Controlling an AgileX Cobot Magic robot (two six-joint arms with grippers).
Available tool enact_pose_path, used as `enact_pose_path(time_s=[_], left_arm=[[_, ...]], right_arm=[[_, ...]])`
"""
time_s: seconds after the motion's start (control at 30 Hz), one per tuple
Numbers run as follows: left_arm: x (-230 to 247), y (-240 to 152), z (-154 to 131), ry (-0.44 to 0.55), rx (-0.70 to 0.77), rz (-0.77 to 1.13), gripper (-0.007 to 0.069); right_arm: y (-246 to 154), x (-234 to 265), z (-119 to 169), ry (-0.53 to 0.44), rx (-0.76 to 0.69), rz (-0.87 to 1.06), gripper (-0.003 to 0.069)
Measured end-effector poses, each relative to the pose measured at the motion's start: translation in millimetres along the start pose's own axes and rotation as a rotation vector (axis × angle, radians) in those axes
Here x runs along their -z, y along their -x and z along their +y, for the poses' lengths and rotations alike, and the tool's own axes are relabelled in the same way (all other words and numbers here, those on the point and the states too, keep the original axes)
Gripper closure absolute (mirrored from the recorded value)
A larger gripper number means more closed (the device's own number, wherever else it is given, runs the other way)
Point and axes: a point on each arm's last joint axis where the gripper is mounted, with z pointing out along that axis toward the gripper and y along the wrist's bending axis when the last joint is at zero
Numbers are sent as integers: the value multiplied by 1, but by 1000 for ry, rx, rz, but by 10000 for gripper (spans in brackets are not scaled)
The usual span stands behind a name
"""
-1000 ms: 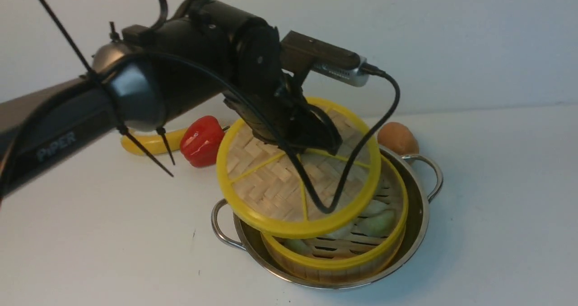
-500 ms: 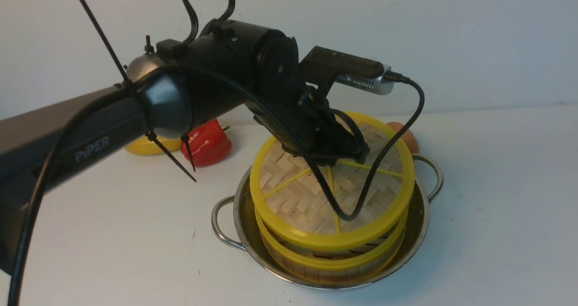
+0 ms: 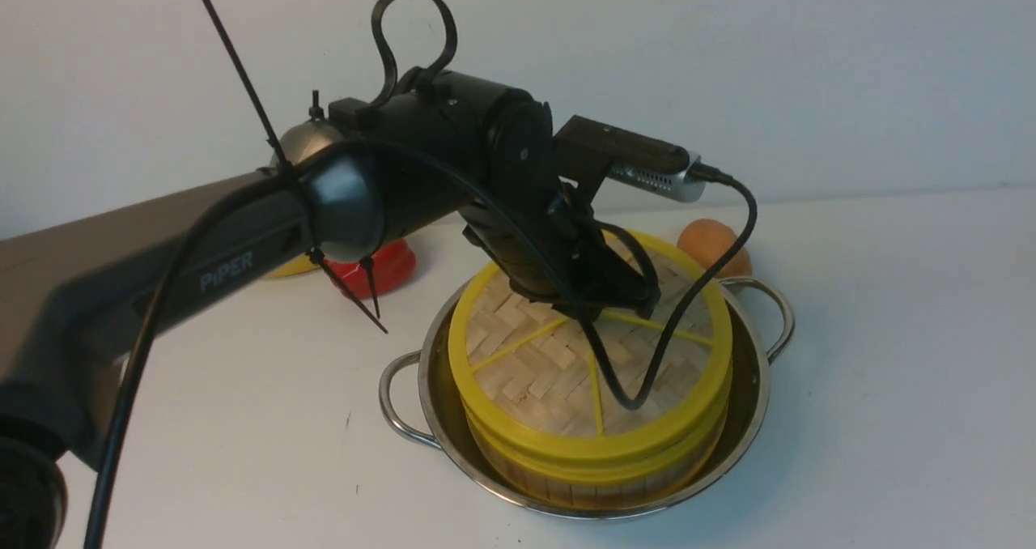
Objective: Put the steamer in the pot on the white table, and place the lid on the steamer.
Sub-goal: 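Place the yellow bamboo steamer lid onto the steamer in the pot with the left gripper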
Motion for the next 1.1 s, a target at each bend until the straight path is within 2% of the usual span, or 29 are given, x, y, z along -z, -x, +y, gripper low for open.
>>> enact_pose_path(time_s=[0.7, 1.1], left_arm=[[-5, -2, -1, -13, 15, 28, 507], [-6, -4, -10, -47, -31, 42, 507]], right_arm=[[0, 0, -1, -7, 3, -1, 312], [0, 0, -1, -8, 4, -1, 312]])
